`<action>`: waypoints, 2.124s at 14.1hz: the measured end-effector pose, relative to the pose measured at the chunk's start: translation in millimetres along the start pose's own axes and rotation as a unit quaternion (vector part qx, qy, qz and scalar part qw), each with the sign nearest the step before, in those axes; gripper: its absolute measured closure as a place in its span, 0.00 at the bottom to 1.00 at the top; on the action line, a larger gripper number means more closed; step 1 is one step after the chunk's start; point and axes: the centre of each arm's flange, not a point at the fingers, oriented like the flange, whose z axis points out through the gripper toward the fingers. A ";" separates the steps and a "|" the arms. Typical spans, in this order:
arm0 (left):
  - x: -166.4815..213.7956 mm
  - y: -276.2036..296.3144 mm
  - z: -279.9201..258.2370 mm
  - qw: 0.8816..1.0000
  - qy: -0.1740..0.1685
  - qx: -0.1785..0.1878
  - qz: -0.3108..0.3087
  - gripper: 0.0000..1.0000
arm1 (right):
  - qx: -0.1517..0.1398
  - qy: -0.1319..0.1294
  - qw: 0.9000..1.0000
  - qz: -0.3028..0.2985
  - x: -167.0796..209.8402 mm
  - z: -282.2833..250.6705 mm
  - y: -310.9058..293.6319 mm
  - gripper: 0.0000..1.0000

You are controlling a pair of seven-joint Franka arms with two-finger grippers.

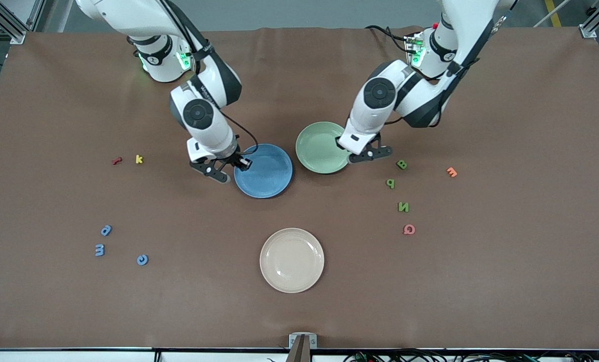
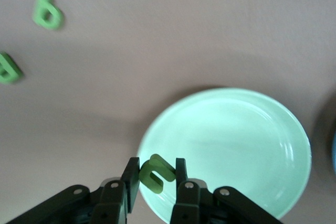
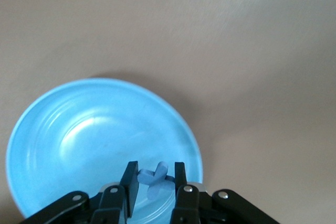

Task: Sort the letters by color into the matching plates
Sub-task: 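Release the x onto the blue plate while the left gripper releases u, then move the right gripper to the blue a while the left gripper reaches the green B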

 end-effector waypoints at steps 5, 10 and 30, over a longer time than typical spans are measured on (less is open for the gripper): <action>-33.7 25.1 33.4 0.999 -0.029 0.013 -0.011 0.68 | 0.002 0.001 1.000 0.012 -13.4 0.1 -7.5 0.33; -53.1 38.2 56.8 0.999 -0.033 0.013 -0.012 0.68 | -0.007 0.001 0.998 -0.055 60.9 -8.8 29.5 0.00; 62.2 -34.6 -14.7 0.999 0.038 0.017 0.030 0.08 | -0.043 0.036 0.967 -0.250 369.0 11.3 282.6 0.41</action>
